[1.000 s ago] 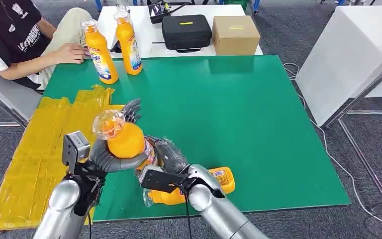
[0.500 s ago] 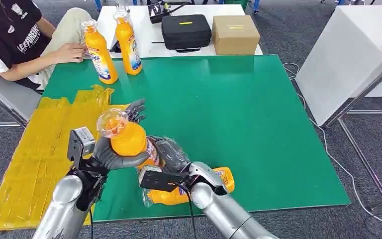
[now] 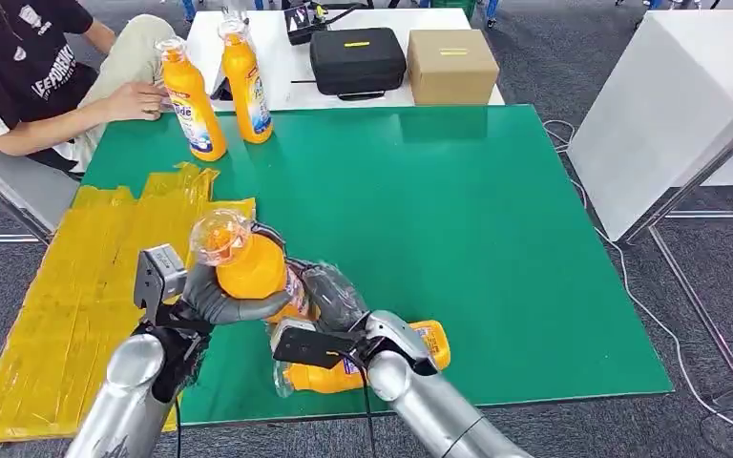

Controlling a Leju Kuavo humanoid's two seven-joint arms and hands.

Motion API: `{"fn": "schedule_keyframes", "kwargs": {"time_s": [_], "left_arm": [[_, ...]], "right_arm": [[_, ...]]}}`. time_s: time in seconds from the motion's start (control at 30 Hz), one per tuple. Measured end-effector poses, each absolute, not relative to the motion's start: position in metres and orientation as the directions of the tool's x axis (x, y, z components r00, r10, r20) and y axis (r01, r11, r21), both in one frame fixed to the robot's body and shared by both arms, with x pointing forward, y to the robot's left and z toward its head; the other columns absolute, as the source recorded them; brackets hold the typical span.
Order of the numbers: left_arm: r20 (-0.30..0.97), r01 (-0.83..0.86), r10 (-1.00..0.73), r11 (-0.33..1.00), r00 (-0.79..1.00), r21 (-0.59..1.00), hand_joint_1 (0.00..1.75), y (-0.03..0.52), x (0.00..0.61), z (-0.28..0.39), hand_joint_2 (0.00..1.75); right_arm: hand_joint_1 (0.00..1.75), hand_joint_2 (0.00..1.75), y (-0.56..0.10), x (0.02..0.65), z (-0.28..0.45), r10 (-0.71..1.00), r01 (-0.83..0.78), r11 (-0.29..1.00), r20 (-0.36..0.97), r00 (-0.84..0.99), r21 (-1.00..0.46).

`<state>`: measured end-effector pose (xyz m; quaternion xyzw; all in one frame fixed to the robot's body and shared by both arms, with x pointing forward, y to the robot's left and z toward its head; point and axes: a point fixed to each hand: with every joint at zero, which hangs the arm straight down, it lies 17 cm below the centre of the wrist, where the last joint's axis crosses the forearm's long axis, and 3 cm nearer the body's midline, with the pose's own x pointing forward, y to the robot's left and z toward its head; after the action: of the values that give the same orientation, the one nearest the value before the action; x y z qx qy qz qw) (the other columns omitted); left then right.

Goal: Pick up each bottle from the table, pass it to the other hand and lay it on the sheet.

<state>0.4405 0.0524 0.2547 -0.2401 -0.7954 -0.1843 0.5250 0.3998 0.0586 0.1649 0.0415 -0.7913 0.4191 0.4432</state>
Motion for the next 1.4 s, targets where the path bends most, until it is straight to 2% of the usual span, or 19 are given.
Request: {"fn": "schedule_keyframes", "kwargs": {"time_s": [0.03,0.07,0.43,0.57,0.77,0.93,1.1,1.3,1.4], "left_arm": [[0.924,0.575,0.188,0.817,-0.333,0.041,1.75,0.052,0.44,0.254,1.75],[0.924,0.576,0.189,0.817,-0.332,0.04,1.75,0.052,0.44,0.254,1.75],[0.921,0.509,0.149,0.859,-0.36,0.06,1.75,0.067,0.451,0.257,1.75],[0.906,0.396,0.058,0.91,-0.419,0.125,1.75,0.095,0.463,0.258,1.75],[0.832,0.093,-0.2,0.953,-0.518,0.288,1.75,0.188,0.487,0.262,1.75],[0.762,-0.046,-0.38,0.906,-0.524,0.421,1.75,0.232,0.494,0.263,1.75],[0.586,-0.226,-0.658,0.734,-0.473,0.641,1.75,0.254,0.502,0.265,1.75],[0.529,-0.269,-0.715,0.678,-0.456,0.684,1.75,0.255,0.5,0.265,1.75],[0.422,-0.314,-0.802,0.566,-0.423,0.762,1.75,0.254,0.495,0.259,1.75]], "right_arm": [[0.56,1.75,0.059,0.4,0.165,0.305,-0.437,0.646,0.737,-0.603,-0.626],[0.0,1.75,0.059,0.399,0.165,0.304,-0.438,0.647,0.737,-0.604,-0.625],[0.0,1.75,0.049,0.39,0.171,0.267,-0.418,0.695,0.75,-0.605,-0.585],[0.0,1.75,0.043,0.384,0.185,0.247,-0.385,0.729,0.742,-0.623,-0.566],[0.0,1.75,0.032,0.39,0.215,0.279,-0.257,0.776,0.679,-0.679,-0.576],[0.0,1.75,0.016,0.396,0.225,0.326,-0.174,0.786,0.637,-0.699,-0.593],[0.0,1.75,-0.02,0.398,0.23,0.427,-0.046,0.778,0.58,-0.694,-0.627],[0.0,1.75,-0.045,0.389,0.23,0.457,-0.006,0.776,0.569,-0.684,-0.631],[0.0,1.75,-0.053,0.384,0.225,0.469,0.003,0.769,0.562,-0.681,-0.639]]}}
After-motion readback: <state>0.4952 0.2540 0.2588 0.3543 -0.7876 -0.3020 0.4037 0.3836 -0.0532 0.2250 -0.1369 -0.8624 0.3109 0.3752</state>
